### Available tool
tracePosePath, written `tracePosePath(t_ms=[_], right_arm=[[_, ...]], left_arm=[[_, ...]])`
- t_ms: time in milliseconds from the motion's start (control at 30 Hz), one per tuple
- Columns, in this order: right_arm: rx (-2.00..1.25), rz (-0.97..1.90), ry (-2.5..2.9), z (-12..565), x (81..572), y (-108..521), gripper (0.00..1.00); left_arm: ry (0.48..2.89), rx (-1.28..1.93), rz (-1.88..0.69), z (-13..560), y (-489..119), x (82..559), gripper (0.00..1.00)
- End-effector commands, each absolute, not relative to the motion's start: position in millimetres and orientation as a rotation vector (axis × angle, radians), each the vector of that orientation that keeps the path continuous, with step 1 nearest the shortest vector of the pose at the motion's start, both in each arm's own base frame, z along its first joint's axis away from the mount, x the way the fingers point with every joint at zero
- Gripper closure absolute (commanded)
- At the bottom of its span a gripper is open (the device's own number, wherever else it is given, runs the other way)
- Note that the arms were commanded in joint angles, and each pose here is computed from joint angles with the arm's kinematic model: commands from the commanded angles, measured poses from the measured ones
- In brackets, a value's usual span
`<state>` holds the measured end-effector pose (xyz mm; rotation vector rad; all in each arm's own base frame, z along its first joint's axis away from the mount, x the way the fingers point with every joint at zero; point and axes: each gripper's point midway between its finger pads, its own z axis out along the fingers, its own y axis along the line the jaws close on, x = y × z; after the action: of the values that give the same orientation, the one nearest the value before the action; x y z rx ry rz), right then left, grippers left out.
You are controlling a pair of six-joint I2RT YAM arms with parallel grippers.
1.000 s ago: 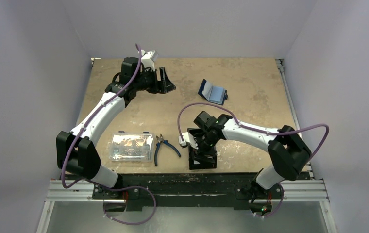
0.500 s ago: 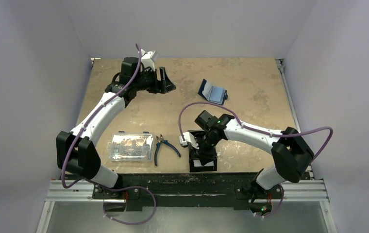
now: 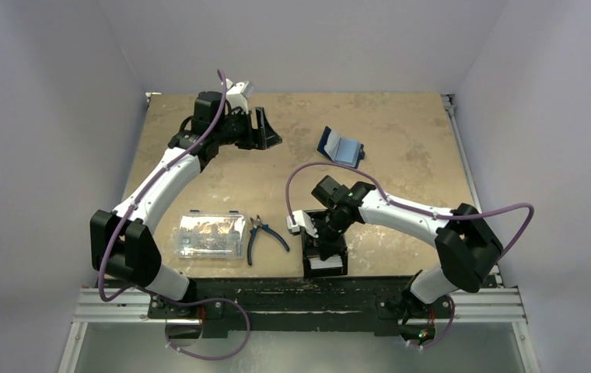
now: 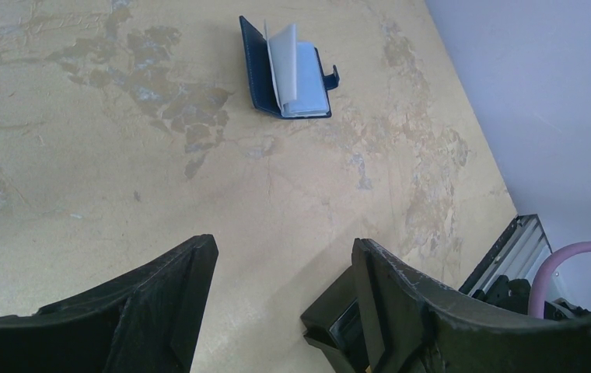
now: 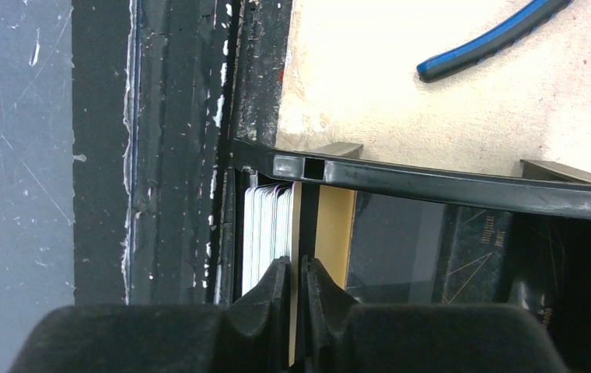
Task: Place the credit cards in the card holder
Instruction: Pick up the credit card from the storage box.
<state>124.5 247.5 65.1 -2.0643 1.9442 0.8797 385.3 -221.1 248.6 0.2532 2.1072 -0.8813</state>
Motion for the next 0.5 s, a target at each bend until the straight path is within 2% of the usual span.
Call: tracePosePath(t_ms=[0,100,467], right_arm=[[-2.061,0.867,1.907,76,128,251,0.91],[-2.060,0.827,1.903,77,132,249,1.00],[-1.995,0.667,1.873,84,144,238,1.00]], left_arm=[[2.025,0.272,-0.893,271,-220,386,0.31],[2.026,0.272,-0.889,271,-220,386,0.31],[2.040,0.262,-0.873,265,-217,389,0.31]])
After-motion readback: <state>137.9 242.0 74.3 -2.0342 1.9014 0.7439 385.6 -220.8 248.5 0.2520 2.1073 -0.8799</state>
